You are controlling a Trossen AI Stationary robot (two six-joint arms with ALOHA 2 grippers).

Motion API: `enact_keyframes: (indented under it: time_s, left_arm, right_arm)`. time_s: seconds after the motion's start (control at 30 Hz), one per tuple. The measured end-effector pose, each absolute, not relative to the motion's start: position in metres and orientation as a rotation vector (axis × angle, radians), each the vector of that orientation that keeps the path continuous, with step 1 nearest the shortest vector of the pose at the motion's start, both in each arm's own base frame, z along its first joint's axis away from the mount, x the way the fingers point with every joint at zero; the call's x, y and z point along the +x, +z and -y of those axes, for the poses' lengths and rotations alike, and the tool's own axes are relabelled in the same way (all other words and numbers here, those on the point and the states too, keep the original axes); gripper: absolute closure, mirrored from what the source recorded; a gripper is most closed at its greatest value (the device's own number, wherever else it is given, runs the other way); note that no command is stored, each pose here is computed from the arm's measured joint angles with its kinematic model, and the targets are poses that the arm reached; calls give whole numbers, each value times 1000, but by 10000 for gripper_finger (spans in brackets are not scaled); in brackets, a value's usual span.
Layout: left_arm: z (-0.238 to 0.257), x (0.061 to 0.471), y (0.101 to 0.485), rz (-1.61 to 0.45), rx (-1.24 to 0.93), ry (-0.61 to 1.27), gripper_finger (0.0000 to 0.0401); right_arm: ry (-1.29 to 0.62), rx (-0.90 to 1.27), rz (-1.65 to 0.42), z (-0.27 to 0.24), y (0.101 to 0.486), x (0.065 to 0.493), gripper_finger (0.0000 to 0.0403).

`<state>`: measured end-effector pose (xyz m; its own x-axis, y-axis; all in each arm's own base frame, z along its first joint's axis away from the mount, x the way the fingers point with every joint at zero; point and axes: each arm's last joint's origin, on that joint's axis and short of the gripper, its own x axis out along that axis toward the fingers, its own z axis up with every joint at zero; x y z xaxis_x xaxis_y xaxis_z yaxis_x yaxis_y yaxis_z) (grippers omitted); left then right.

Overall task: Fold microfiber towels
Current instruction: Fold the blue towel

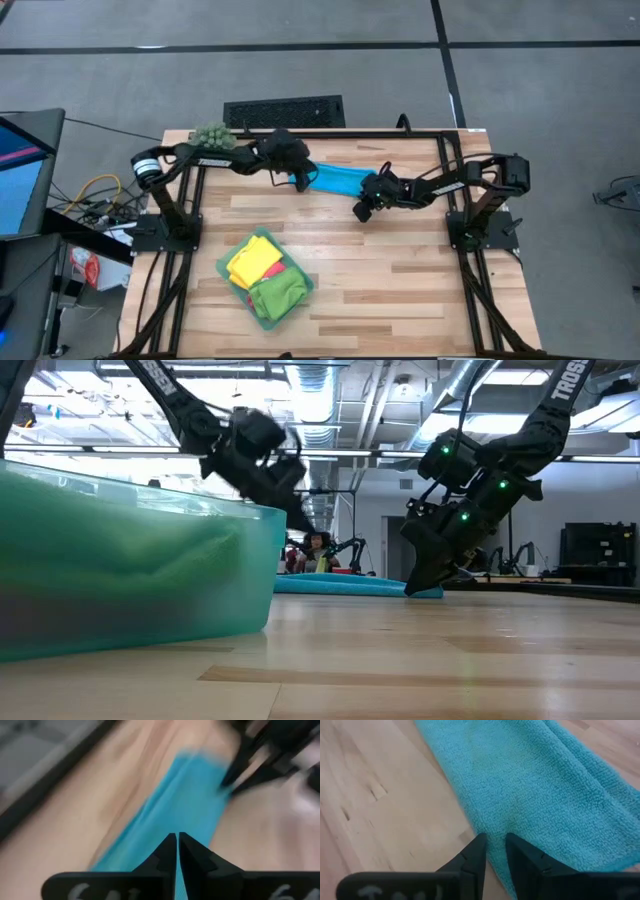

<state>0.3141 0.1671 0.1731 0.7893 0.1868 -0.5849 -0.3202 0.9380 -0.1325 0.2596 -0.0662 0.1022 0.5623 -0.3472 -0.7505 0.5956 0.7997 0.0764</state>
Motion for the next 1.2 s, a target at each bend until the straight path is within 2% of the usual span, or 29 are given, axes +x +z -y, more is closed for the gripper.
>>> enact_keyframes:
  time_s: [0.17, 0.4, 0.77, 0.97, 1.2]
  left_arm:
    - [-163, 320, 188, -498, -147, 252, 390]
    - [-168, 326, 152, -607, -147, 291, 390]
    - [-191, 335, 120, -721, -227, 439, 390]
    - [-194, 343, 123, -721, -255, 422, 399]
    - [-185, 345, 120, -787, -303, 411, 401]
  right_arm:
    - [-560, 348, -766, 66, 109, 259, 303]
    - [-560, 349, -752, 67, 112, 259, 303]
    - [-543, 343, -653, 69, 124, 271, 303]
    - [-524, 279, -598, 77, 143, 286, 303]
    - [-506, 294, -722, 70, 135, 281, 303]
